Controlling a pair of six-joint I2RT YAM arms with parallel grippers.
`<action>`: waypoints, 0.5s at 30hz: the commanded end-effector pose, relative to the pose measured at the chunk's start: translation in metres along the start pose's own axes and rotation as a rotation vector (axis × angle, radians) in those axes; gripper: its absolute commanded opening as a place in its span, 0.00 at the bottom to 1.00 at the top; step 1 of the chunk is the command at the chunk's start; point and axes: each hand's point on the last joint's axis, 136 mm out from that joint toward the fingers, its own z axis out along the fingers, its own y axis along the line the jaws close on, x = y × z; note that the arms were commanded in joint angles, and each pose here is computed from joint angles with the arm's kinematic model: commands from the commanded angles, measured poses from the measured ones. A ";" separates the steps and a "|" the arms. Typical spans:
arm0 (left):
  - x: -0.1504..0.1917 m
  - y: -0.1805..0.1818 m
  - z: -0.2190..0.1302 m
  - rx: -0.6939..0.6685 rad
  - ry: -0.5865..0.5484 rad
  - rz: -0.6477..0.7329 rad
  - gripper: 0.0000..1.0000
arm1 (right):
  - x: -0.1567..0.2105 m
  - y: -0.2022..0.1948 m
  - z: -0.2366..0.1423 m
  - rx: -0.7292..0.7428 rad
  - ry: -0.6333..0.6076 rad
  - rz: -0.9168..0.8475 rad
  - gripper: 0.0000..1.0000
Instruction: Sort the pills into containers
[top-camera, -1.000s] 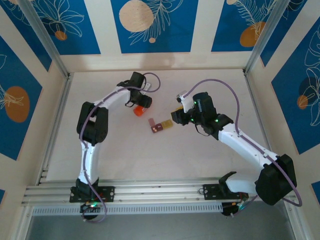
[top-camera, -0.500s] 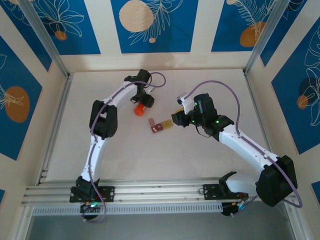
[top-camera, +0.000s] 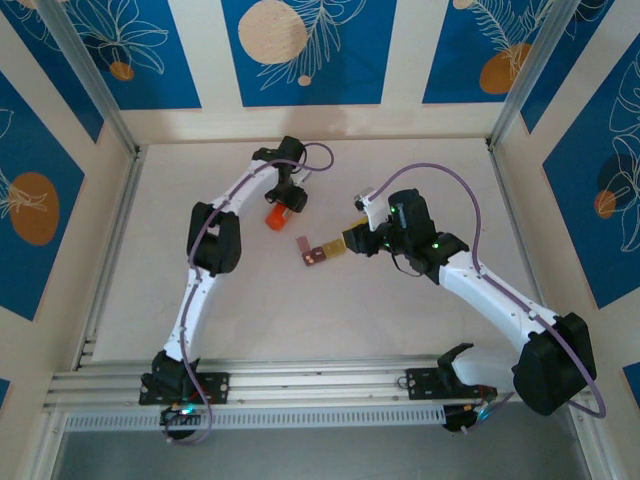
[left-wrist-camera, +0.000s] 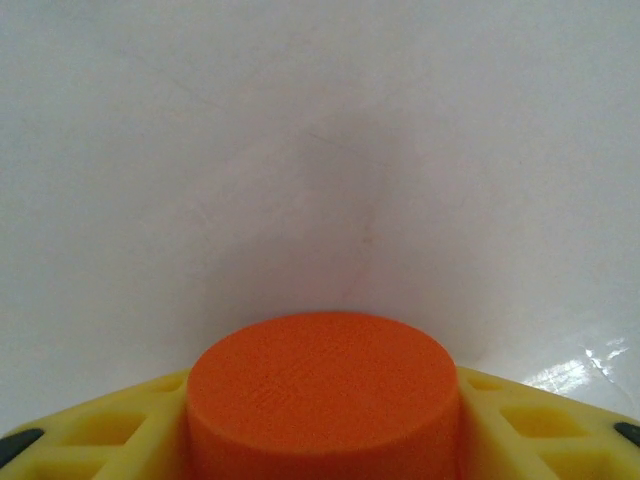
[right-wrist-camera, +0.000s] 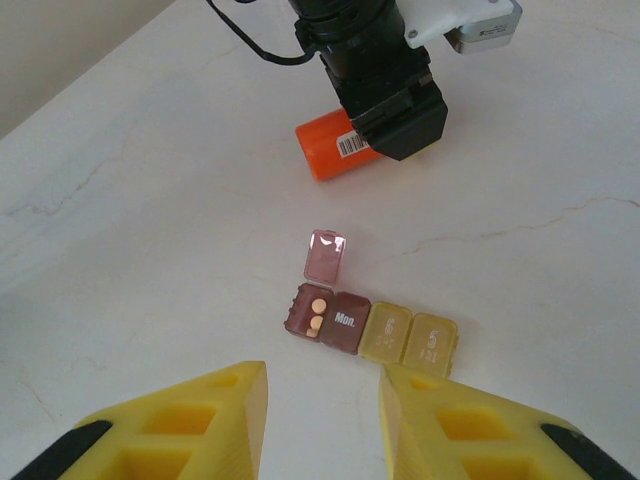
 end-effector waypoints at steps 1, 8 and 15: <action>0.016 0.001 0.012 -0.023 0.078 0.029 0.55 | -0.003 0.006 -0.008 -0.029 -0.024 0.004 0.35; 0.006 0.000 -0.003 -0.016 0.044 0.041 0.42 | -0.004 0.006 -0.008 -0.025 -0.024 0.004 0.34; -0.048 -0.001 -0.082 0.015 -0.273 -0.056 0.39 | -0.005 0.006 -0.008 -0.022 -0.027 0.006 0.34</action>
